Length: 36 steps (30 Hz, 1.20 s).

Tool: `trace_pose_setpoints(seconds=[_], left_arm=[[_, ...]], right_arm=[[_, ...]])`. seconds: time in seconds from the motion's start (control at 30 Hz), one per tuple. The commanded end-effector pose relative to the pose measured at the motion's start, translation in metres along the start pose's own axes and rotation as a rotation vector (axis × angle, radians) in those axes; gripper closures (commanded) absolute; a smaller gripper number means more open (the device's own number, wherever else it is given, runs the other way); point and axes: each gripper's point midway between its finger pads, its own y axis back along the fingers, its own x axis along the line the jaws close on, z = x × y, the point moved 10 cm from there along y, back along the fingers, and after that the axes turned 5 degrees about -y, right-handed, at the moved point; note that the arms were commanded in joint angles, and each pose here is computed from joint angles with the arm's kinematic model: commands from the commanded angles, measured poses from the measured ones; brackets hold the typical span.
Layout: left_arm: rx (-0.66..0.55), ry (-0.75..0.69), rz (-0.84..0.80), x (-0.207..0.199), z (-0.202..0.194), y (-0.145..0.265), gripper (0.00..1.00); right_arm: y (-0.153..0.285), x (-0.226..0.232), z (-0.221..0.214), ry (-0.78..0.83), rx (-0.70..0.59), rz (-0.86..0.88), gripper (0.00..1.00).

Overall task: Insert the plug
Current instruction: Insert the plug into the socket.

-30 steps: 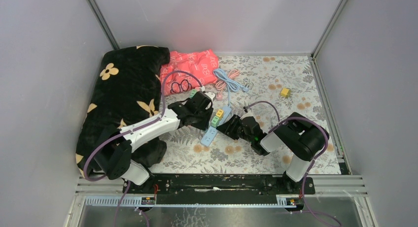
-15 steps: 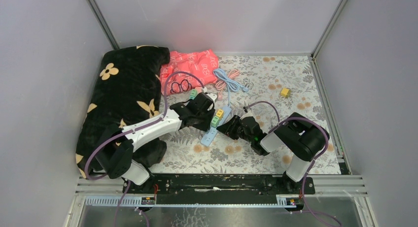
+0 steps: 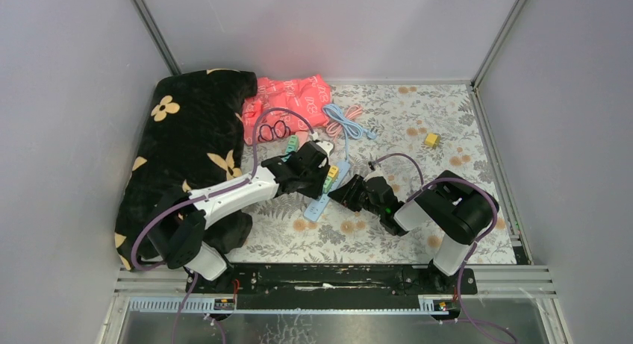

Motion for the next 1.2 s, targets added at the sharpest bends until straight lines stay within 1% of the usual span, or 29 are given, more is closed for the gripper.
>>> trace_pose_setpoints(seconds=[0.0, 0.3, 0.8, 1.17], left_arm=[[-0.057, -0.021, 0.018, 0.0, 0.006, -0.012, 1.0], [-0.045, -0.024, 0.015, 0.0, 0.003, -0.018, 1.0], [-0.017, -0.013, -0.042, -0.006, -0.002, -0.023, 1.0], [-0.027, -0.002, -0.047, -0.009, 0.001, -0.026, 1.0]], right_arm=[[0.0, -0.002, -0.008, 0.044, 0.044, -0.018, 0.69], [0.0, -0.002, -0.008, 0.045, 0.043, -0.018, 0.69], [-0.001, -0.001, -0.008, 0.044, 0.05, -0.014, 0.69], [0.0, 0.0, -0.009, 0.047, 0.052, -0.01, 0.69]])
